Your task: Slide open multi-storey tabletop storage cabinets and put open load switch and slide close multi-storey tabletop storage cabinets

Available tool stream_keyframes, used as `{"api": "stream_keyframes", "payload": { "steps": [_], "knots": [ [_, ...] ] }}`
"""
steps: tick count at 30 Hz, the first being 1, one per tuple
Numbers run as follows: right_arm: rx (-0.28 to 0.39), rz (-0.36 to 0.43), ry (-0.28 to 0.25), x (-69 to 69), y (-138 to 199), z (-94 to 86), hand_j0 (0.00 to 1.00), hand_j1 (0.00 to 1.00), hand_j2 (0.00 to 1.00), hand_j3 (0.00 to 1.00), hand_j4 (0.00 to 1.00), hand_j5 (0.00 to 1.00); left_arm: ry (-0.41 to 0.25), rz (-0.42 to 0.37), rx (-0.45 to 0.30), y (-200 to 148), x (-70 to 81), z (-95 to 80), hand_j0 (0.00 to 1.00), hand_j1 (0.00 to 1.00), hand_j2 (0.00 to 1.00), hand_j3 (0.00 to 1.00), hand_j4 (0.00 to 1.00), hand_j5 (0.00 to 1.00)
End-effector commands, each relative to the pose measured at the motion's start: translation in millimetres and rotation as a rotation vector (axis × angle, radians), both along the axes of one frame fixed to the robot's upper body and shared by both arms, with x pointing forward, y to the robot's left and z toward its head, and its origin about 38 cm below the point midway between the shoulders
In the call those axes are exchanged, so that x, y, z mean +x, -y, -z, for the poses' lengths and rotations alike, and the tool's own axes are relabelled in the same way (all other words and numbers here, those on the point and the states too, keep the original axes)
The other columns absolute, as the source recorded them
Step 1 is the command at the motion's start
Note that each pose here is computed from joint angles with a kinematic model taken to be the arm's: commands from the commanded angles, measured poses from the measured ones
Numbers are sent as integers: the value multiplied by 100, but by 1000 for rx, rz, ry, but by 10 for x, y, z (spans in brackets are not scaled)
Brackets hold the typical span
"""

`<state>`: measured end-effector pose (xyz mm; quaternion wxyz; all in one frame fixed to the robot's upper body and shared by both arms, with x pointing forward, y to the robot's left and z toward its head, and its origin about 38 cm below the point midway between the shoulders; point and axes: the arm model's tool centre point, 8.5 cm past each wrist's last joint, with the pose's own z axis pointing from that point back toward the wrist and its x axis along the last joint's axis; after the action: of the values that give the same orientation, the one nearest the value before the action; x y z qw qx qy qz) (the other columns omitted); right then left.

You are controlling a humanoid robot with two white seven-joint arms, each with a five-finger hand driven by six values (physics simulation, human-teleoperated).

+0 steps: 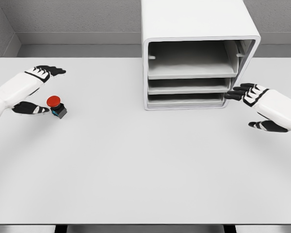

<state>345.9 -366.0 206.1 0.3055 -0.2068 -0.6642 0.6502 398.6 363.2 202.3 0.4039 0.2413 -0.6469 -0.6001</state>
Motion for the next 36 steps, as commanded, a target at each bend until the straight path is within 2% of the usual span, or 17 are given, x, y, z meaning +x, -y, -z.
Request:
{"api": "stream_keyframes", "payload": {
  "steps": [1, 4, 10, 11, 14, 17, 22, 26, 33, 36],
  "knots": [
    [16, -32, 16, -32, -103, -71, 73, 73, 73, 73, 73, 73, -11, 0, 11, -29, -2, -11, 100, 100, 100, 100, 100, 100],
    [20, -53, 24, -56, -168, -102, 65, 65, 65, 65, 65, 65, -20, 2, 33, -63, -12, -13, 100, 100, 100, 100, 100, 100],
    [55, -60, 44, -14, -253, -119, 66, 66, 66, 66, 66, 66, -71, 23, 168, -214, 3, -51, 100, 100, 100, 100, 100, 100],
    [55, -62, 52, 1, -258, -147, 66, 66, 66, 66, 66, 66, -64, 31, 174, -186, 29, -83, 100, 100, 100, 100, 100, 100],
    [74, -66, 75, 48, -301, -207, 67, 67, 67, 67, 67, 67, -102, 75, 198, -54, 88, 26, 100, 100, 100, 100, 100, 100],
    [87, -69, 107, 112, -331, -303, 67, 67, 67, 67, 67, 67, -140, 59, 250, -61, 254, 122, 100, 100, 100, 100, 100, 100],
    [116, -89, 120, 124, -443, -314, 67, 67, 67, 67, 67, 67, -173, 63, 286, -25, 297, 244, 100, 100, 100, 100, 100, 100],
    [146, -104, 126, 126, -548, -293, 67, 67, 67, 67, 67, 67, -176, 67, 288, -14, 296, 255, 100, 100, 100, 100, 100, 100],
    [162, -148, 114, 172, -765, -251, 67, 67, 67, 67, 67, 67, -201, 73, 294, 6, 309, 341, 88, 88, 88, 88, 88, 88],
    [169, -176, 114, 229, -900, -265, 67, 67, 67, 67, 67, 67, -202, 84, 299, 45, 320, 344, 88, 88, 88, 88, 88, 88]
  ]
}}
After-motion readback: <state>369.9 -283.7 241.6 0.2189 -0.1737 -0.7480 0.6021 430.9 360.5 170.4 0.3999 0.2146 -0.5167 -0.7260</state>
